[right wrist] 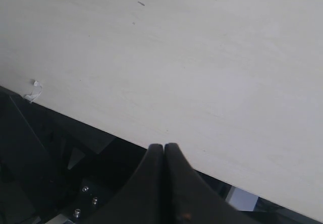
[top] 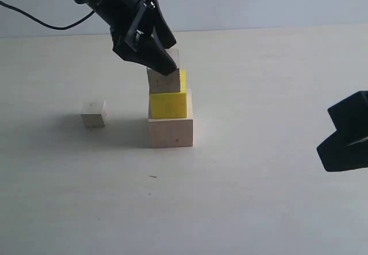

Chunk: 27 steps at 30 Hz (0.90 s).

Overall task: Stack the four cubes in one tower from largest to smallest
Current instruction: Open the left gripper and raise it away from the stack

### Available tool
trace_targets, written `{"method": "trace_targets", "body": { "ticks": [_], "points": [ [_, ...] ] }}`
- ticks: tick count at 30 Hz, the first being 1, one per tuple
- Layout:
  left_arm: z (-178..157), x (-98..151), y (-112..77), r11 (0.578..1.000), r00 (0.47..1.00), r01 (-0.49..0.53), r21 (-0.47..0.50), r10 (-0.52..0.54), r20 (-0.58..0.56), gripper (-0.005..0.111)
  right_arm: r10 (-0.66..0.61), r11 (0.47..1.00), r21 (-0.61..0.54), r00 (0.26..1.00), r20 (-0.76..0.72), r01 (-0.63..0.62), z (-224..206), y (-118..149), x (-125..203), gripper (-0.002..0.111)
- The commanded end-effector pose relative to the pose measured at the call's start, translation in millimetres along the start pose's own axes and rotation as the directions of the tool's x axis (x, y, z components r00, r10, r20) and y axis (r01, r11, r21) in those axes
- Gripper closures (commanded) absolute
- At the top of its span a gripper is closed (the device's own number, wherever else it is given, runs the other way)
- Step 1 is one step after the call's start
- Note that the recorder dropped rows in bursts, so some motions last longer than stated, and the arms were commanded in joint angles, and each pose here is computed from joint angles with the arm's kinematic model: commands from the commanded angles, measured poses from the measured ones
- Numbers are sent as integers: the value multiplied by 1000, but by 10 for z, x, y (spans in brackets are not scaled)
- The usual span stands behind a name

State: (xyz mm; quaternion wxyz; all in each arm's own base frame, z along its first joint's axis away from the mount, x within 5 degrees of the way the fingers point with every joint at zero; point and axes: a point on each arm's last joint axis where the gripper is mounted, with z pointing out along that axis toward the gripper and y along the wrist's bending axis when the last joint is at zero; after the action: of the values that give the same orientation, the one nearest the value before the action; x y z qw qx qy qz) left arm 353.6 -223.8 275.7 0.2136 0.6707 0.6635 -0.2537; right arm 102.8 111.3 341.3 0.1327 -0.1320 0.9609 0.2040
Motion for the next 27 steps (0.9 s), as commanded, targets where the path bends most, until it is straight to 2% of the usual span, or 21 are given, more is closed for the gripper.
{"method": "trace_targets", "body": {
  "ticks": [1,8,10,11,14,18,22,25,27],
  "points": [
    [-127,-123,-80,1000,999,-17,-18,18,41,37,-10,1000,-3,1000,7,10,-3,-4,9,108],
    [-366,-241,-205,996,996,-60,-70,64,56,38,-10,1000,-3,1000,7,10,-3,-4,9,108],
    [-455,-264,-249,992,996,-78,-95,82,39,43,-10,1000,-3,1000,7,10,-3,-4,9,108],
    [-515,-264,-271,990,996,-83,-114,86,20,48,-10,1000,-3,1000,7,10,-3,-4,9,108],
    [-645,-258,-322,985,998,-52,-162,48,-30,61,-20,1000,-3,1000,7,20,-3,-4,9,108],
    [-789,-235,-368,971,995,18,-238,-39,-87,62,-22,1000,-3,1000,7,22,-3,-4,9,108],
    [-966,-190,-362,916,978,91,-390,-155,-136,62,-26,1000,-4,1000,7,26,-3,-3,9,108],
    [-1088,-134,-335,844,951,168,-510,-275,-142,65,-26,1000,-4,1000,7,26,-3,-3,9,108],
    [-1152,-78,-307,788,922,254,-560,-372,-106,74,-28,1000,-4,1000,7,28,-3,-3,9,108]
  ]
}}
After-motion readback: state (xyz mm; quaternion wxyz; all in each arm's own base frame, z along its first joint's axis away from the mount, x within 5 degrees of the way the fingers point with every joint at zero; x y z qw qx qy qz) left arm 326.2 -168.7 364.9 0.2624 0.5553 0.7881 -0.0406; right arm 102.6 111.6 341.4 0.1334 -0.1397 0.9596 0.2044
